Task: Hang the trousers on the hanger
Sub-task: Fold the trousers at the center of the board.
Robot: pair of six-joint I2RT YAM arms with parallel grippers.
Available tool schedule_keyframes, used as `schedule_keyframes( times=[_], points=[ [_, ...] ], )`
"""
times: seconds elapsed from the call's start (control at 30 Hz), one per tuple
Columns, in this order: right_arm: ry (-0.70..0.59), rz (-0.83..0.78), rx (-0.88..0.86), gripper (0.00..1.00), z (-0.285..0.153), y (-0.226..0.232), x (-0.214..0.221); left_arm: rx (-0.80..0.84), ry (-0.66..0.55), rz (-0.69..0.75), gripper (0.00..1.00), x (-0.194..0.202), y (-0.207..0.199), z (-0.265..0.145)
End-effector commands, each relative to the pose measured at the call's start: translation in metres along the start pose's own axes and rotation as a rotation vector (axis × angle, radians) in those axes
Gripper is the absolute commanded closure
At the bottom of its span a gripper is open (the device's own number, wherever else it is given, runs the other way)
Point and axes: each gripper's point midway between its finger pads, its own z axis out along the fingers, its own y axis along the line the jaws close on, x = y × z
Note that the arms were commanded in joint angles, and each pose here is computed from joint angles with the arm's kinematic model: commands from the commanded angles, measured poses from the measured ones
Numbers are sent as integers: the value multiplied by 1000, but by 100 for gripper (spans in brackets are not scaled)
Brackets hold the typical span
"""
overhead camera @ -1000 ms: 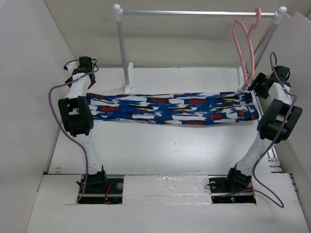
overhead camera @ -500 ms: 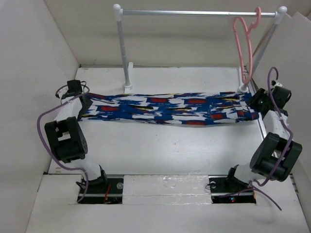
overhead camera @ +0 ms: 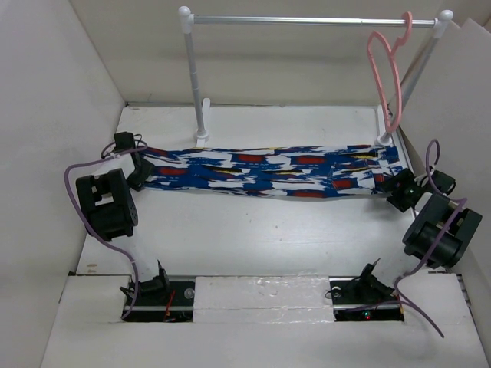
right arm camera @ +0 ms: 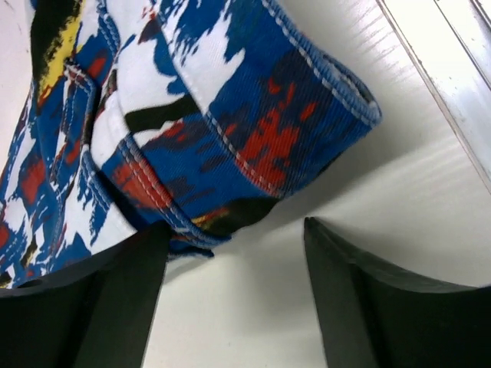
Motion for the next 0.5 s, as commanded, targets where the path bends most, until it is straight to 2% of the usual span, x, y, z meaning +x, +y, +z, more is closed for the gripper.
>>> schedule_keyframes(
  times=[0.0, 0.03, 0.07, 0.1, 0.13, 0.17, 0.2, 0.23, 0.27, 0.47],
  points=[
    [-111, -54, -47, 27, 11, 9, -38, 2, -18, -4, 50, -7, -6, 8],
    [-97, -23, -46, 29, 20, 3, -33, -12, -17, 3, 67, -5, -3, 12],
    [-90, -16, -58, 36, 26, 4, -29, -29, -28, 8, 75, -8, -1, 13],
    [-110, -18, -67, 51, 29, 4, -33, -48, -31, 13, 91, -9, 2, 15],
    [-114, -5, -71, 60, 32, 3, -33, -77, -22, 24, 98, -6, 8, 17],
    [-121, -9, -84, 72, 32, 5, -34, -96, -39, 32, 100, -11, 11, 17],
    [-112, -4, -72, 91, 30, 4, -32, -117, -51, 39, 100, -14, 14, 16],
    [-109, -20, -51, 96, 28, 1, -31, -154, -52, 51, 100, -14, 22, 14],
    [-147, -34, -13, 100, 18, -2, -40, -197, -87, 60, 100, -20, 30, 12],
    [-206, -61, 132, 100, -39, -9, -36, -413, -167, 123, 100, -30, 78, -11]
  ],
)
